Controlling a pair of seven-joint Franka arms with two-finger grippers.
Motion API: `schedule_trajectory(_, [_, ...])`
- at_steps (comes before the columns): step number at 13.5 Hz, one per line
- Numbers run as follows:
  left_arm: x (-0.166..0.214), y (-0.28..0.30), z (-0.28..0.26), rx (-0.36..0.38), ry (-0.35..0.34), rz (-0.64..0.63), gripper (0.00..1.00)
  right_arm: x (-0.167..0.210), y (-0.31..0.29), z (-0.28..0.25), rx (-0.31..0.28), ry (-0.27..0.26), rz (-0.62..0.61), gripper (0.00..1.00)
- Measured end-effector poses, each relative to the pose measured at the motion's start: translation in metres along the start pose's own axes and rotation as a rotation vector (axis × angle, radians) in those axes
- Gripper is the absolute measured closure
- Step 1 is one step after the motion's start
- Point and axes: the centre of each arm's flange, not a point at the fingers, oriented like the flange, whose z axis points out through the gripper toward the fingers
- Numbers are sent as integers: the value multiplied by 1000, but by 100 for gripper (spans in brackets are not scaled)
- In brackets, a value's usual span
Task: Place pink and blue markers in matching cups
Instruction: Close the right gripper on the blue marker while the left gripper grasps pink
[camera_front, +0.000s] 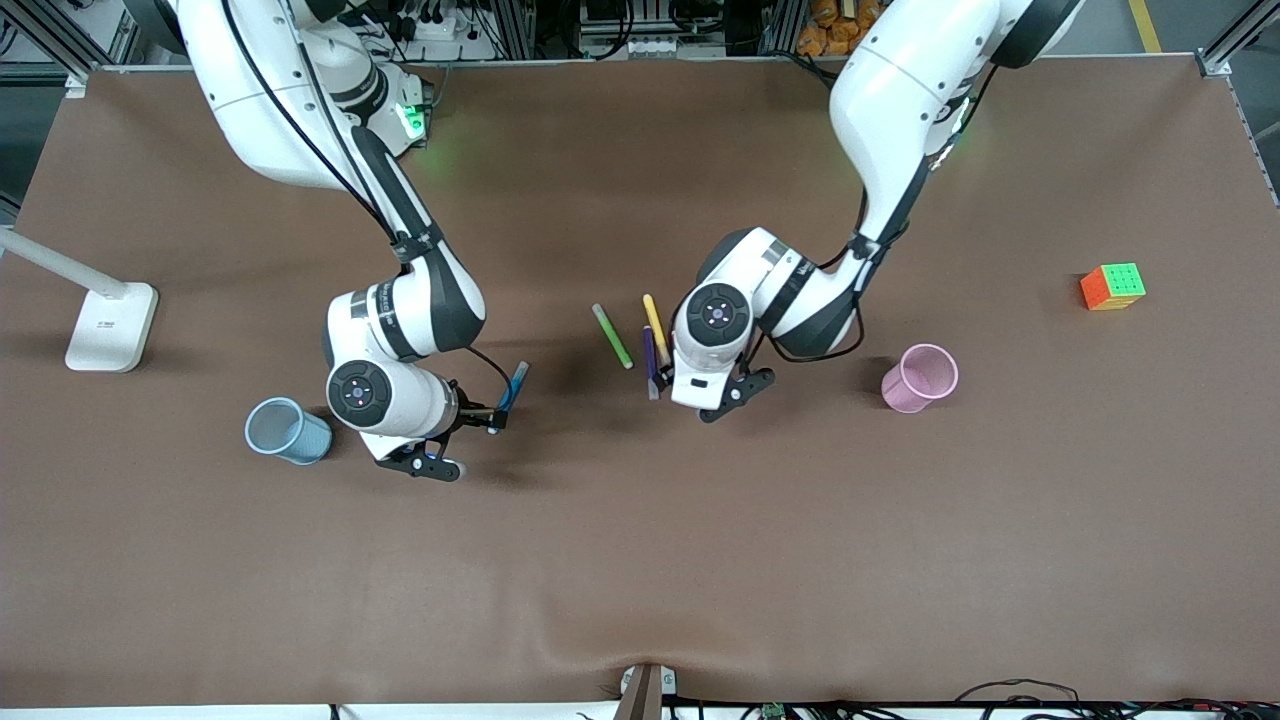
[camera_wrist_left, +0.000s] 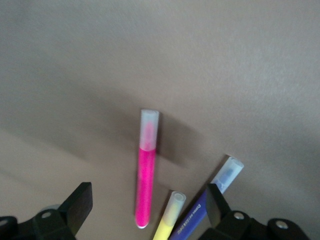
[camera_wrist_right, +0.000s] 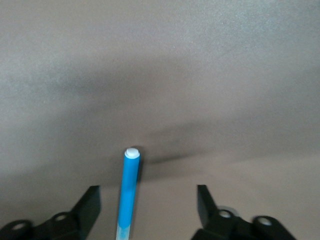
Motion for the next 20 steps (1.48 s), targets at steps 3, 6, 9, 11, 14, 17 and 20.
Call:
schedule_trajectory(3, [-4,4,17,-5,7,-10,0,5,0,16,3,16,6,37])
schedule_trajectory(6, [-2,4,28,-7,6,-26,0,2,-7,32,4,14,1,40])
schedule_trajectory(9, [-1,4,31,-10,7,-35,6,-2,-16,40,9,18,0,44])
schedule_trajectory(11, [0,4,32,-9,7,-37,13,-3,-18,43,10,23,-3,47])
schedule_trajectory(14, [0,4,34,-8,7,-38,33,-4,-20,45,9,23,-6,78])
schedule_trajectory(17, [1,5,33,-12,8,-39,47,-2,-18,44,8,27,-1,83])
schedule_trajectory(20, [1,5,32,-14,9,-39,59,4,-15,34,12,37,6,83])
